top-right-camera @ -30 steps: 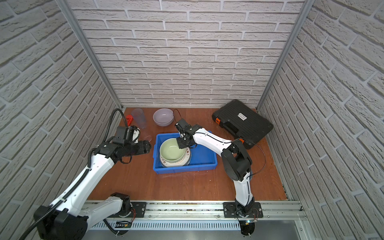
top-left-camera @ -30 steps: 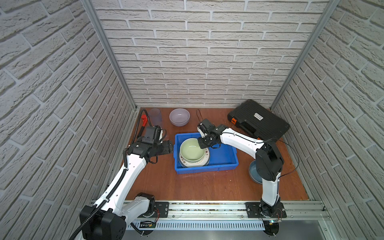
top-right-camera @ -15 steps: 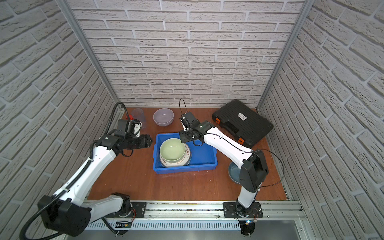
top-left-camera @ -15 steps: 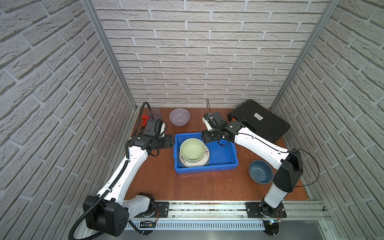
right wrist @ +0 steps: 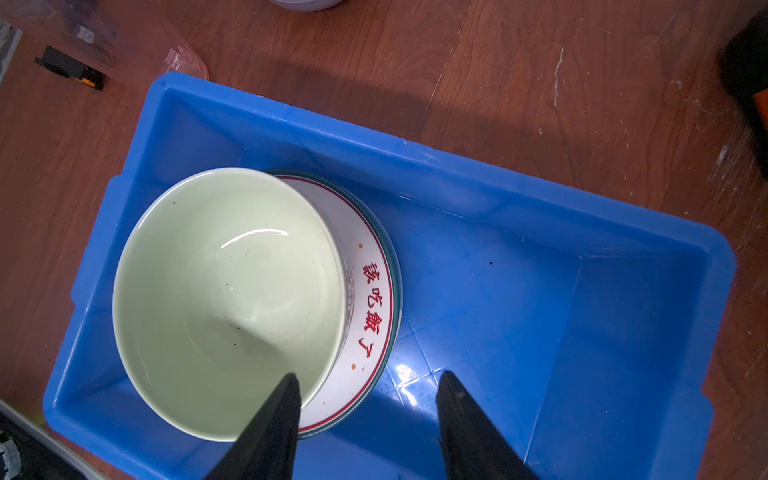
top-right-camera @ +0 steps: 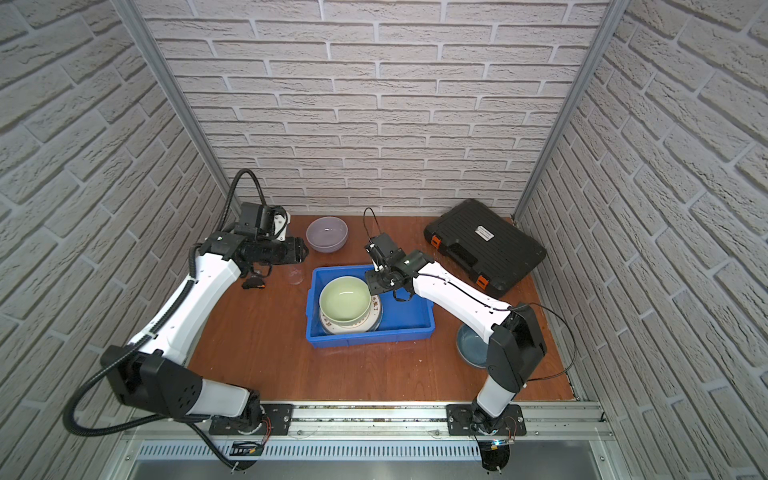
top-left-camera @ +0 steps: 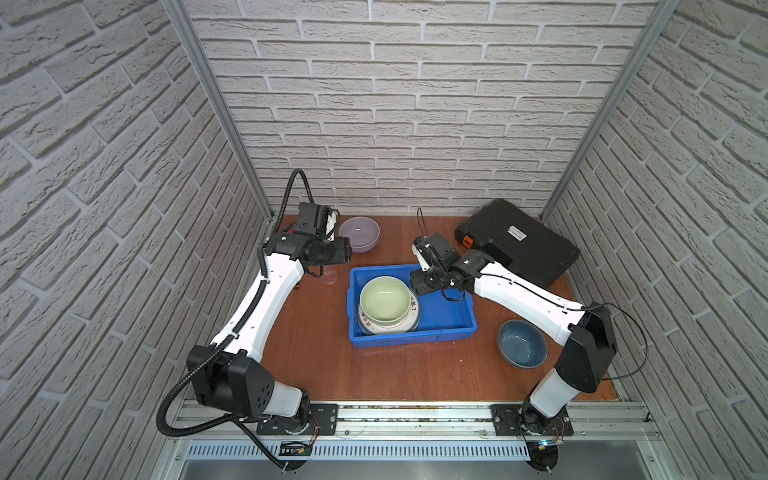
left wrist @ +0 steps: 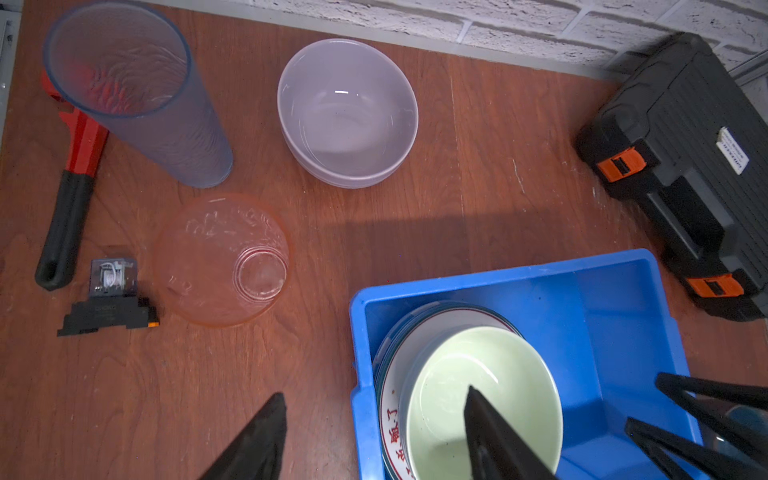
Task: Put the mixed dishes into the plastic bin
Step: 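Raise the right gripper from the bowl while left gripper moves toward the lavender bowl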
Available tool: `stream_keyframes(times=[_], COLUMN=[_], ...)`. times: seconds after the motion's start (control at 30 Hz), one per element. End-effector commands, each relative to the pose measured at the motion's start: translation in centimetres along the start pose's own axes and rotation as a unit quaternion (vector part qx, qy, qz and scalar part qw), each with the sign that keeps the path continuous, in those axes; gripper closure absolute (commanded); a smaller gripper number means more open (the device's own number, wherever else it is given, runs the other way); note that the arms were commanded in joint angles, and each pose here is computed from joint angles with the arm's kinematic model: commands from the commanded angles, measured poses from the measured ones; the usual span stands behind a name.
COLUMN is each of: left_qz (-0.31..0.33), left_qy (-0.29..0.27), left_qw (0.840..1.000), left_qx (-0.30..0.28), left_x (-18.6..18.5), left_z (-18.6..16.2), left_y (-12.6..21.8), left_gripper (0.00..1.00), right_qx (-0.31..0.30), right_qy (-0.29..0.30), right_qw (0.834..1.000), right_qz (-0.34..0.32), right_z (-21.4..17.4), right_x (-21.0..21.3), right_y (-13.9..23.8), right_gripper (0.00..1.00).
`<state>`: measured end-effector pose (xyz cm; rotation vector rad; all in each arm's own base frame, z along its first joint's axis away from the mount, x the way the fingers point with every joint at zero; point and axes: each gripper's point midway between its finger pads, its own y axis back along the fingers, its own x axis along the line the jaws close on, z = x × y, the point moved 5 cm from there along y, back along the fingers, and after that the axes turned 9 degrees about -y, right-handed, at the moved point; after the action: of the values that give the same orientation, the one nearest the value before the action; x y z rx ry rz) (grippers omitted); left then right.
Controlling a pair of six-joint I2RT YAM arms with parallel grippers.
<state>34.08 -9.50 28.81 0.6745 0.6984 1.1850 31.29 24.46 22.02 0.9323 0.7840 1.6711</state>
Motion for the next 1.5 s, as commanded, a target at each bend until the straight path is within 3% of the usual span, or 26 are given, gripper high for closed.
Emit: stream_keyframes(times=[0.0, 0.17, 0.4, 0.63, 0.8, 0.97, 1.1, 1.47], left_qz=[0.001, -0.007, -0.028, -0.029, -0.012, -0.007, 0.022, 0.089], left_qy=[-0.008, -0.005, 0.001, 0.015, 0.011, 0.008, -0.006, -0.043], left_qw=[1.0, 1.0, 0.999, 0.998, 0.999, 0.999, 0.998, 0.99], left_qx=[0.011, 0.021, 0.044, 0.044, 0.027, 0.034, 0.051, 0.101], left_x=[0.3, 0.7, 0.4, 0.4, 0.7, 1.2, 2.0, 5.4], left_z=[0.4, 1.3, 3.5, 4.2, 4.6, 5.2, 6.6, 8.6], left_y=[-0.6, -2.9, -6.6, -7.8, -6.9, -8.1, -9.5, -14.3], left_gripper=[0.34, 0.47, 0.51, 0.48, 0.34, 0.36, 0.38, 0.38], right_qx=[-0.041, -0.048, -0.054, -0.089, -0.113, -0.113, -0.111, -0.095], right_qy=[0.0, -0.002, -0.01, -0.033, -0.039, -0.041, -0.041, -0.045], right_qw=[0.999, 0.999, 0.998, 0.995, 0.992, 0.99, 0.988, 0.991], right_qz=[0.014, 0.012, 0.012, 0.035, 0.047, 0.074, 0.104, 0.078], right_z=[1.0, 0.8, 0.7, 3.9, 7.6, 9.4, 9.0, 4.8], right_x=[0.1, -0.3, -1.0, -1.1, 0.1, 1.7, 2.2, -0.4], right_y=[2.0, 2.6, 2.6, 1.5, -1.0, -2.8, -2.7, 0.0], right_gripper=[0.45, 0.45, 0.45, 0.47, 0.48, 0.48, 0.49, 0.49])
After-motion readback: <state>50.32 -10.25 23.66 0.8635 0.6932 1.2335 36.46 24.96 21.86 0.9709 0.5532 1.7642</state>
